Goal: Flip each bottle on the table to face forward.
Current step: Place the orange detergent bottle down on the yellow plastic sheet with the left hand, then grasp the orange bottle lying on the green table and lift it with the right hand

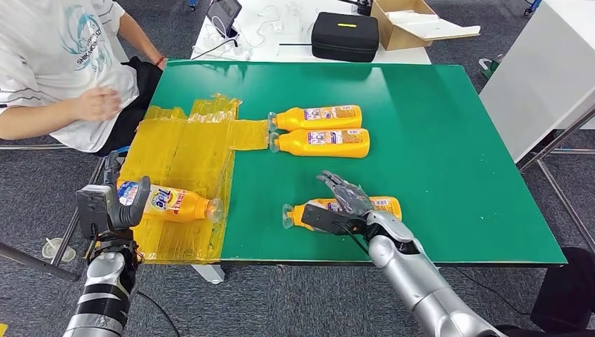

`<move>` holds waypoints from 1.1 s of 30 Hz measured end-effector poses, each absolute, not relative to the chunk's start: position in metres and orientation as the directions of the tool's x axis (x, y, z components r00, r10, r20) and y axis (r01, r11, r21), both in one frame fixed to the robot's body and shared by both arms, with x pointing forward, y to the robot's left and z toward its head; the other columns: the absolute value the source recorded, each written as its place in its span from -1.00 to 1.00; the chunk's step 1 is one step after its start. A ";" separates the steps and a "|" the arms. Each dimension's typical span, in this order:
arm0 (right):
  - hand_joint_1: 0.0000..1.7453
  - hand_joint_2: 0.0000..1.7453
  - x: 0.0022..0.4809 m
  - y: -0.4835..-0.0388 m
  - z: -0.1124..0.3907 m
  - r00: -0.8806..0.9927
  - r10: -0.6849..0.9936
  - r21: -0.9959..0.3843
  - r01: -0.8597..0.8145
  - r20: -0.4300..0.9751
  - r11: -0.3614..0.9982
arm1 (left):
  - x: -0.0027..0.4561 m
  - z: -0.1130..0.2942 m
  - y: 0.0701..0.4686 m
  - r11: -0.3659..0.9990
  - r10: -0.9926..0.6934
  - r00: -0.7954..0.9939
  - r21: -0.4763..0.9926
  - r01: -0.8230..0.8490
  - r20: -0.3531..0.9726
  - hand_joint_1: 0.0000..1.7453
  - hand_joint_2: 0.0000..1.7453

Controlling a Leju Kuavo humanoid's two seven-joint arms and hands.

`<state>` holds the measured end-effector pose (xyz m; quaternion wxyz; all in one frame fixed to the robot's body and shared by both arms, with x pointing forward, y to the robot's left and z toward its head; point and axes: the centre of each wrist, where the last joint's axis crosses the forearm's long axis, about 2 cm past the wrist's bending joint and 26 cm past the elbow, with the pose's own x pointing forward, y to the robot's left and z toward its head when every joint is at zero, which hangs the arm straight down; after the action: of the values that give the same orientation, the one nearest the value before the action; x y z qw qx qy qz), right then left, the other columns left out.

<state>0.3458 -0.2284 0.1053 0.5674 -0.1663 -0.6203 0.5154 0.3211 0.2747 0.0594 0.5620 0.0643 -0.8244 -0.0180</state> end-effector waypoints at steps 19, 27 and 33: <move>-1.00 1.00 0.332 -0.292 0.131 -0.386 0.805 -0.850 -0.462 0.450 0.253 | 0.317 0.064 0.261 0.994 -0.055 -0.381 0.014 -0.111 0.923 -1.00 1.00; -1.00 1.00 0.331 -0.324 0.136 -0.341 0.866 -0.843 -0.516 0.364 0.151 | 0.316 0.062 0.254 0.995 -0.021 -0.373 -0.017 -0.099 0.927 -1.00 1.00; -1.00 1.00 0.327 -0.331 0.129 -0.309 0.894 -0.844 -0.523 0.323 0.124 | 0.314 0.058 0.247 0.996 -0.002 -0.357 -0.030 -0.084 0.934 -1.00 1.00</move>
<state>0.3271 -0.3311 0.1290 0.5576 -0.1855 -0.5010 0.6354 0.3138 0.2472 0.0582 0.5665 0.0260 -0.8229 0.0362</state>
